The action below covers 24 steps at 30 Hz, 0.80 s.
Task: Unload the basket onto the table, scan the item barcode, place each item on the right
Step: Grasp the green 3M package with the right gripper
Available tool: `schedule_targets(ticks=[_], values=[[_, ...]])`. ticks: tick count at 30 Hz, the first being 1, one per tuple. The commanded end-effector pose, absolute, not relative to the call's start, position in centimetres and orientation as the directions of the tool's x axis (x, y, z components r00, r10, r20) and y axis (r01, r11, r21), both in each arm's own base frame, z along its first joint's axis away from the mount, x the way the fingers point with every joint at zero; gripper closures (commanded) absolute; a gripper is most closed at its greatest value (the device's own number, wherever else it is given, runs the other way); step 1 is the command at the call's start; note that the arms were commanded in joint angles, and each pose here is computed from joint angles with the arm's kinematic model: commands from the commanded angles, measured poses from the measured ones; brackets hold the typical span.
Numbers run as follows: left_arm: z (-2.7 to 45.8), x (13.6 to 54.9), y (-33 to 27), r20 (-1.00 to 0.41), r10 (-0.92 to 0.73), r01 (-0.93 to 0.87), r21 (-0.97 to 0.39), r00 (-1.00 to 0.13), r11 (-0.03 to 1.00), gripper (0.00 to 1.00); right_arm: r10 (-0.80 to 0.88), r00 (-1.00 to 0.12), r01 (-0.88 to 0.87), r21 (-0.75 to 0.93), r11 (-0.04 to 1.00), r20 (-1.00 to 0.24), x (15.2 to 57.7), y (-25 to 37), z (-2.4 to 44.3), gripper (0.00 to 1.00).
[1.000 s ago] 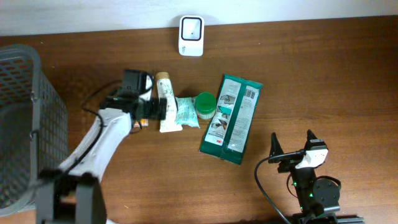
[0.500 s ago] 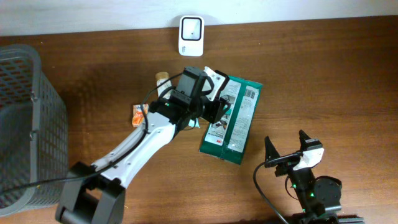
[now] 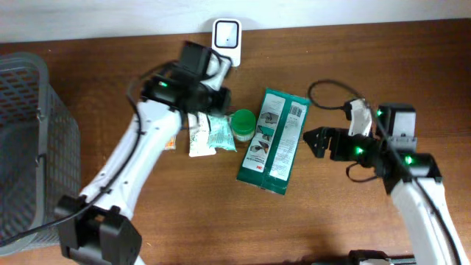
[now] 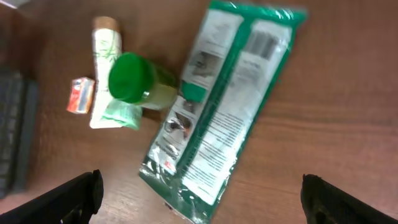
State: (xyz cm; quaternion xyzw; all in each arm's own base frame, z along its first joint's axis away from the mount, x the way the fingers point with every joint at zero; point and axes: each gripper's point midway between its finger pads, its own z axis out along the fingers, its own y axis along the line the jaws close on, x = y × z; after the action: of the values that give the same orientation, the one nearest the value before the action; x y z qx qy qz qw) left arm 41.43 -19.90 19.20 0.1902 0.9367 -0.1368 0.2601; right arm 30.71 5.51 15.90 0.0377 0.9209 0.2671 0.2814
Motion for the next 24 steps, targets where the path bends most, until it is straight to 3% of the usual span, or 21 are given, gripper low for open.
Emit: schedule_targets(ticks=[1,2,6,8,12,19,24], values=[[19.8,43.4,-15.2,-0.552,0.226,0.348,-0.127,-0.803,0.929,0.53,0.303,-0.875,0.014,0.605,0.796,-0.378,31.5,3.9,13.4,0.04],[19.8,44.1,-13.2,-0.554,0.189,0.306,-0.126,-0.811,0.944,0.47,0.323,-0.896,0.073,0.616,0.785,-0.305,32.0,3.3,10.9,0.14],[19.8,45.4,-8.6,-0.556,0.103,0.207,-0.127,-0.825,0.970,0.33,0.294,-0.940,0.109,0.665,0.739,-0.173,33.0,5.0,5.4,0.25],[19.8,45.5,-7.5,-0.553,0.084,0.183,-0.127,-0.829,0.975,0.26,0.290,-0.949,0.123,0.704,0.700,-0.121,33.4,5.6,3.2,0.26],[19.4,45.7,-6.9,-0.550,0.072,0.169,-0.127,-0.832,0.978,0.02,0.309,-0.948,0.163,0.709,0.686,-0.081,33.8,5.6,1.1,0.26],[18.7,45.8,-6.9,-0.536,0.073,0.167,-0.128,-0.841,0.978,0.01,0.382,-0.923,0.292,0.584,0.758,-0.035,34.5,8.6,-0.8,0.26],[18.6,45.6,-6.9,-0.527,0.074,0.166,-0.129,-0.847,0.978,0.01,0.378,-0.926,0.291,0.656,0.697,0.009,35.5,12.1,-2.2,0.27]])
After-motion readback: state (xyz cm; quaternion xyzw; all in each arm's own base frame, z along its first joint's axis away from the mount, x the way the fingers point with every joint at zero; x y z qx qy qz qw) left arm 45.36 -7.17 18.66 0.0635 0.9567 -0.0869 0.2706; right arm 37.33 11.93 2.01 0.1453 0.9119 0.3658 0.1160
